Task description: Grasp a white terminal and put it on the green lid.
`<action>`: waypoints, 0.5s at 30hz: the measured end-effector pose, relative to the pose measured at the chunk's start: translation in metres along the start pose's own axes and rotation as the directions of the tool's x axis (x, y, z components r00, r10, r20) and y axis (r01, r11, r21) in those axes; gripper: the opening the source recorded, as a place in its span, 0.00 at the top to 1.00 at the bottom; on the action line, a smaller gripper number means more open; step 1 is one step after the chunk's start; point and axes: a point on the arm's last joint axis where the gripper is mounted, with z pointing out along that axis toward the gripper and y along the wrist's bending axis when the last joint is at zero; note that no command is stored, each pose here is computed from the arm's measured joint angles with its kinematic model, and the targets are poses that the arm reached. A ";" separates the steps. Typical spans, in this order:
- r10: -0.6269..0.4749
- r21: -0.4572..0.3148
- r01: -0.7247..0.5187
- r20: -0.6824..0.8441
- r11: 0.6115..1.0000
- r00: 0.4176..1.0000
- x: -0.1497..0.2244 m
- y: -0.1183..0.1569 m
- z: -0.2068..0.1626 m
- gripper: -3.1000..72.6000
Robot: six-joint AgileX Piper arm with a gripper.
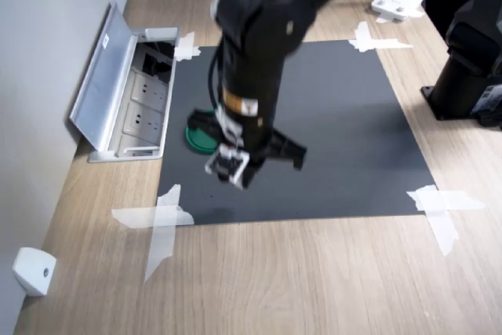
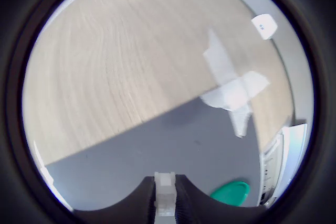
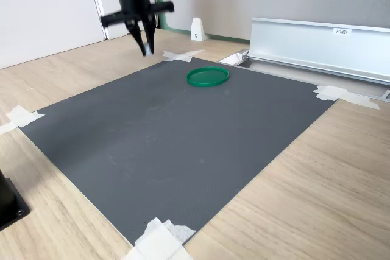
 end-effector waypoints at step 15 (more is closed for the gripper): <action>0.101 0.089 -0.095 -0.057 0.991 0.993 0.070 -0.080 -0.005 0.84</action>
